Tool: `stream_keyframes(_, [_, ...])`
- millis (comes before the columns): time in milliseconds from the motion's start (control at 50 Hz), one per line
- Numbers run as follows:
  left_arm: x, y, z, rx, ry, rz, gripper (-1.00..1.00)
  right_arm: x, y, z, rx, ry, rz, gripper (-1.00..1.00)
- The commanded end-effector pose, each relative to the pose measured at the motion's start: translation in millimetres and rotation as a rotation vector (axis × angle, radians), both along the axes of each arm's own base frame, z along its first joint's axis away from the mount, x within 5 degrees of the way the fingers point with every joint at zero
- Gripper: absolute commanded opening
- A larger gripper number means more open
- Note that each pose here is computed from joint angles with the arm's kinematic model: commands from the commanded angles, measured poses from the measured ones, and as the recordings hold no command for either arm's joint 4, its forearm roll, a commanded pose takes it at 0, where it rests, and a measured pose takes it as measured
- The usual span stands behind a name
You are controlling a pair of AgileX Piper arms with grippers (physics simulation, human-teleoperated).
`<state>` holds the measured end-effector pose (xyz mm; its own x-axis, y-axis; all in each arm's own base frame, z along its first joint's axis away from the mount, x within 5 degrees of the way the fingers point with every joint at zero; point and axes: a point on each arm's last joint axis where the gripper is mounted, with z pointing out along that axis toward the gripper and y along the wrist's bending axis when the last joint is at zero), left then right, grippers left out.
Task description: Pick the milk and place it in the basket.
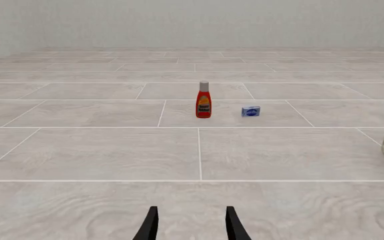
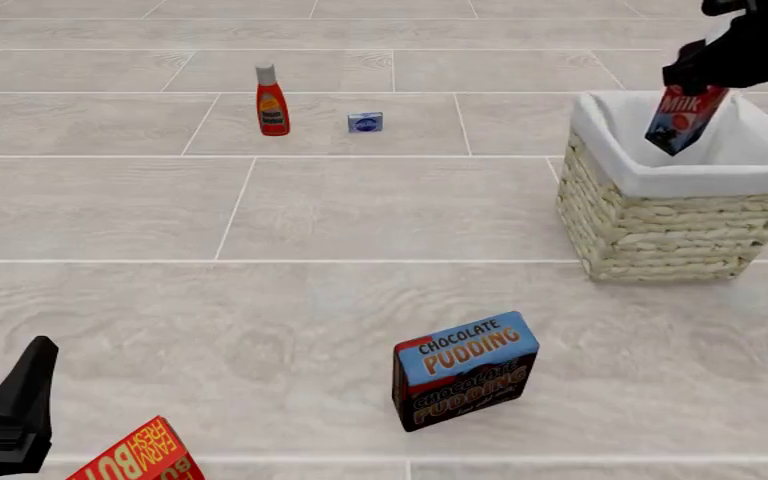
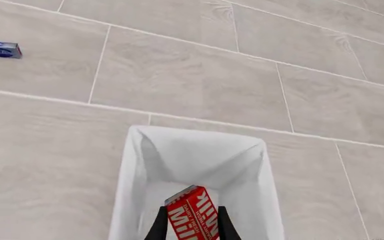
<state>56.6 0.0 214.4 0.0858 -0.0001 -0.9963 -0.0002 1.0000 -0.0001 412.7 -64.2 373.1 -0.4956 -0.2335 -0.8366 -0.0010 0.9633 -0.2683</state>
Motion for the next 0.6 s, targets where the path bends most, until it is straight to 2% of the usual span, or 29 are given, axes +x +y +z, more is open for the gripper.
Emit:
stream_keyframes(20, [0,0,0,0.000,0.000,0.000,1.00,11,-5,-10,0.020,-0.012,-0.023,-1.00])
stream_keyframes(600, [0,0,0,0.000,0.000,0.000,1.00,24,-11,-52,0.043,0.039,-0.039,-1.00])
